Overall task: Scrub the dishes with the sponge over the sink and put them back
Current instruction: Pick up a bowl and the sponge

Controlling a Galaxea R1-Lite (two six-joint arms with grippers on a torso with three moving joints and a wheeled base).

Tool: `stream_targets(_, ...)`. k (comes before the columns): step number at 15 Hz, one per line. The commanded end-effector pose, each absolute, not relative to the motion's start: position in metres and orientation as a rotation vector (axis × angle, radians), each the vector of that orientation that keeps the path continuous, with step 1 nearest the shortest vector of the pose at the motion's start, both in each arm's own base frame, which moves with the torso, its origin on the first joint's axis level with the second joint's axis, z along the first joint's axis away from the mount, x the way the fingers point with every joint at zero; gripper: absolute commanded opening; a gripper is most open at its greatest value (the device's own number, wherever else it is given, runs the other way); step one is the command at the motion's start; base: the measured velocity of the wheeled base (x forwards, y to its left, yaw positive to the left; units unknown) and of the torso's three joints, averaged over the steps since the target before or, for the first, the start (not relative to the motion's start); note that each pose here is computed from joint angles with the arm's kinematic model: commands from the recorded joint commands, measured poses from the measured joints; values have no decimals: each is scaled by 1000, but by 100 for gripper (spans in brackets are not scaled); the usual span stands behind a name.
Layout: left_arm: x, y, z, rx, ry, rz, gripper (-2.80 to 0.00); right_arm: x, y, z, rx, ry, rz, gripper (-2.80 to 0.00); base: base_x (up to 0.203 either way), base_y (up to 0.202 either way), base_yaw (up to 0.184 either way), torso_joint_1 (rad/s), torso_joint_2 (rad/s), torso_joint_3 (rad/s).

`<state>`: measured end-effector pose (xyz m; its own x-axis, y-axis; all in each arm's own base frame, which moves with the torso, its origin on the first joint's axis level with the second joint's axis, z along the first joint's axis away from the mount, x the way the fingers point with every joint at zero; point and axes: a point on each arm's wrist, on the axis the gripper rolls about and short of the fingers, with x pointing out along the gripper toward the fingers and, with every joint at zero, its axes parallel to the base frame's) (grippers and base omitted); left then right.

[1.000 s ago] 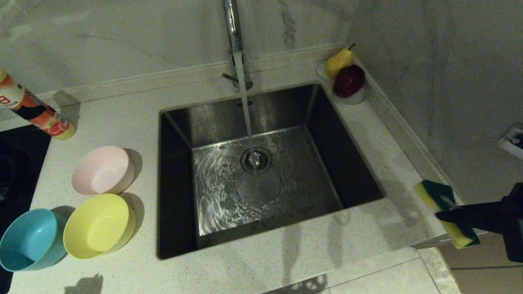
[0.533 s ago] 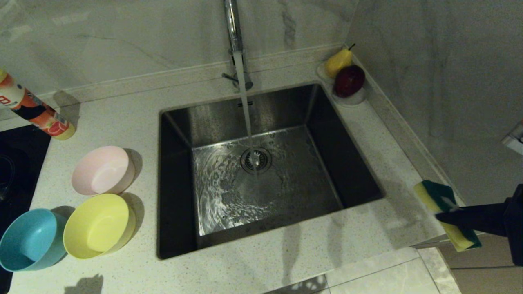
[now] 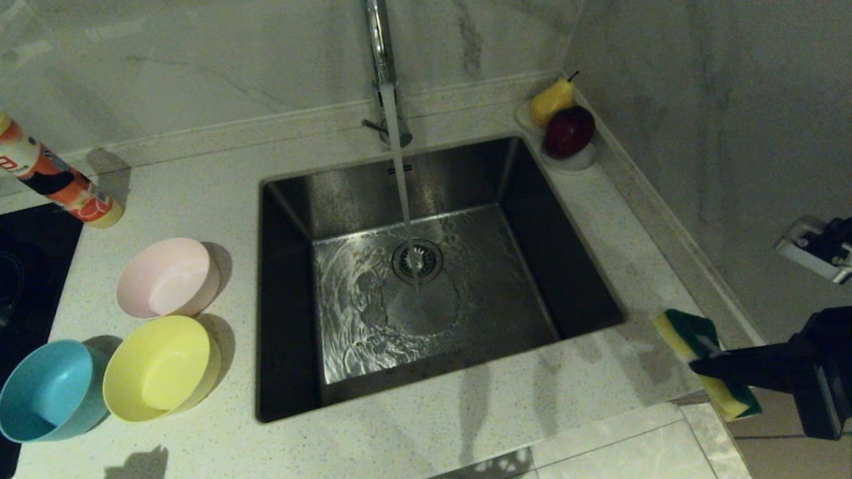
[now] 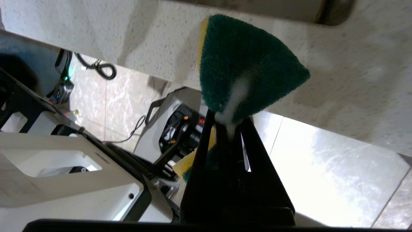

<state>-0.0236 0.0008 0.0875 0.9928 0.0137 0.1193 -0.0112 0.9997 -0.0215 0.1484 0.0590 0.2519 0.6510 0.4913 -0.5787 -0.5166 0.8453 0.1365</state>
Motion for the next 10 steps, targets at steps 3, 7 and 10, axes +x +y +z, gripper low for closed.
stream_targets(3, -20, 1, 76, -11, -74, 16, -280, 157, 64, 245, -44, 686, 579, -280, 0, 0, 0, 0, 0, 0)
stream_targets(7, -21, 1, 77, -8, -78, 21, -280, 159, 64, 243, -51, 699, 558, -280, 0, 0, 0, 0, 0, 0)
stream_targets(10, -34, 2, 137, -5, -197, 63, -280, 160, 64, 248, -47, 683, 547, -280, 0, 0, 0, 0, 0, 0)
